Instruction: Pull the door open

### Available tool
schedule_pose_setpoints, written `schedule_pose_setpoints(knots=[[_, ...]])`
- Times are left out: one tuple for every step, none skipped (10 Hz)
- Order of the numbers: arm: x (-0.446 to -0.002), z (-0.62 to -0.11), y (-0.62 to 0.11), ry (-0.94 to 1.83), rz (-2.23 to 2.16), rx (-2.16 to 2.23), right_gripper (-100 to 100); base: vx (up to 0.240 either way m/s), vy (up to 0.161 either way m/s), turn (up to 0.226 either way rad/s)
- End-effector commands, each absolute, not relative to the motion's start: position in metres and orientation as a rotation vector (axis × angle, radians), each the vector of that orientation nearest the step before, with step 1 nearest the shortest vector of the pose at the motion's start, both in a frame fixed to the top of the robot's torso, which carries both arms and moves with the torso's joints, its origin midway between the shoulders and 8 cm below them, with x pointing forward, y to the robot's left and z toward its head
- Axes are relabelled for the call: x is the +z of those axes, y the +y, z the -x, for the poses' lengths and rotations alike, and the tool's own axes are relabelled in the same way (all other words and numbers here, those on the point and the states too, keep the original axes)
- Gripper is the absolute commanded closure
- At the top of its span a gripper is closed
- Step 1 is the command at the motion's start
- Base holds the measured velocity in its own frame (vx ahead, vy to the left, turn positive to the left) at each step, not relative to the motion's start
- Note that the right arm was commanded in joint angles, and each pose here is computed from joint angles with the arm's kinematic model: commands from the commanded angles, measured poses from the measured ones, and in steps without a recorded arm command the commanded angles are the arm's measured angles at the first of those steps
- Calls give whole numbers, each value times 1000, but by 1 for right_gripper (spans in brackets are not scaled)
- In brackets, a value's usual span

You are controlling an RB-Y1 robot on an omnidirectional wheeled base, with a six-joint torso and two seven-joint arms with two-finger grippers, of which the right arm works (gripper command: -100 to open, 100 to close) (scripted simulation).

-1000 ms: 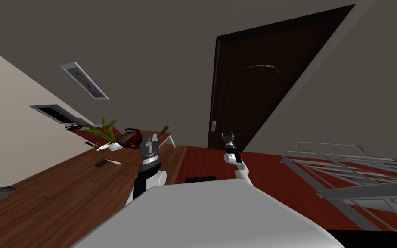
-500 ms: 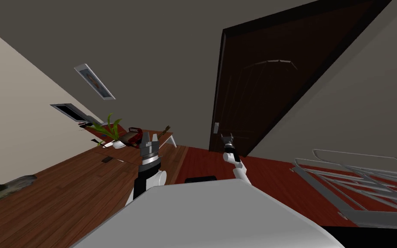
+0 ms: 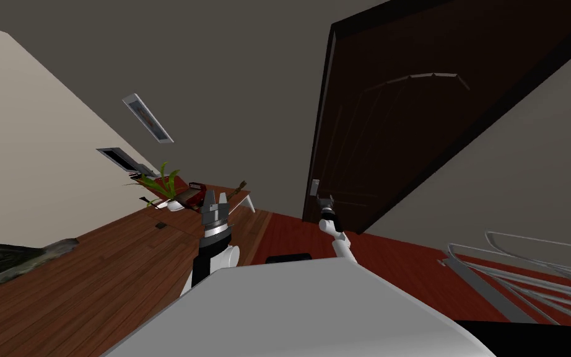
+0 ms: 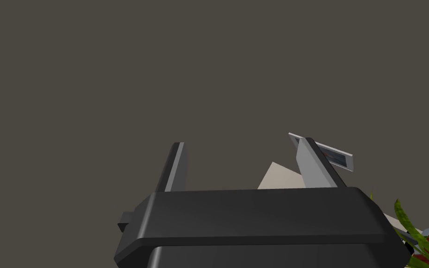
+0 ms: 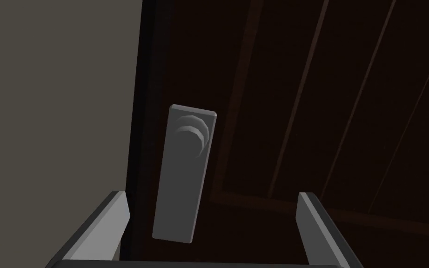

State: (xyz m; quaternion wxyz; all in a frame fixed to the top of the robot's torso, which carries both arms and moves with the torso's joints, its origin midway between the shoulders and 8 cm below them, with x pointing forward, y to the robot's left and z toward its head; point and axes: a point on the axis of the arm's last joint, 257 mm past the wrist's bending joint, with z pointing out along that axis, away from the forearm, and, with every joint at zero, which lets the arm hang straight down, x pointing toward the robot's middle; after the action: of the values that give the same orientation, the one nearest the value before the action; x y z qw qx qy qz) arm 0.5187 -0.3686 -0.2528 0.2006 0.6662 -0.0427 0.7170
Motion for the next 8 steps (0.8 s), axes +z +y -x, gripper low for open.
schedule_pose_setpoints(knots=[[-265, -522, -368, -186, -1909, 2012, -100, 112, -73, 94], [-269, -523, -367, -208, -1925, 2015, -100, 102, -57, 75], [-276, -525, -366, -251, -1953, 2019, -100, 84, -52, 100], [-282, -526, -365, -284, -1974, 2021, -100, 88, -52, 101], [-288, -527, -363, -317, -1995, 2023, -100, 100, -46, 71], [-293, -528, -362, -347, -2014, 2025, -100, 84, -40, 67], [-289, -527, -363, -326, -2001, 2024, -100, 33, -18, 16], [-291, -522, -381, -342, -1994, 2012, -100, 99, -21, 114]])
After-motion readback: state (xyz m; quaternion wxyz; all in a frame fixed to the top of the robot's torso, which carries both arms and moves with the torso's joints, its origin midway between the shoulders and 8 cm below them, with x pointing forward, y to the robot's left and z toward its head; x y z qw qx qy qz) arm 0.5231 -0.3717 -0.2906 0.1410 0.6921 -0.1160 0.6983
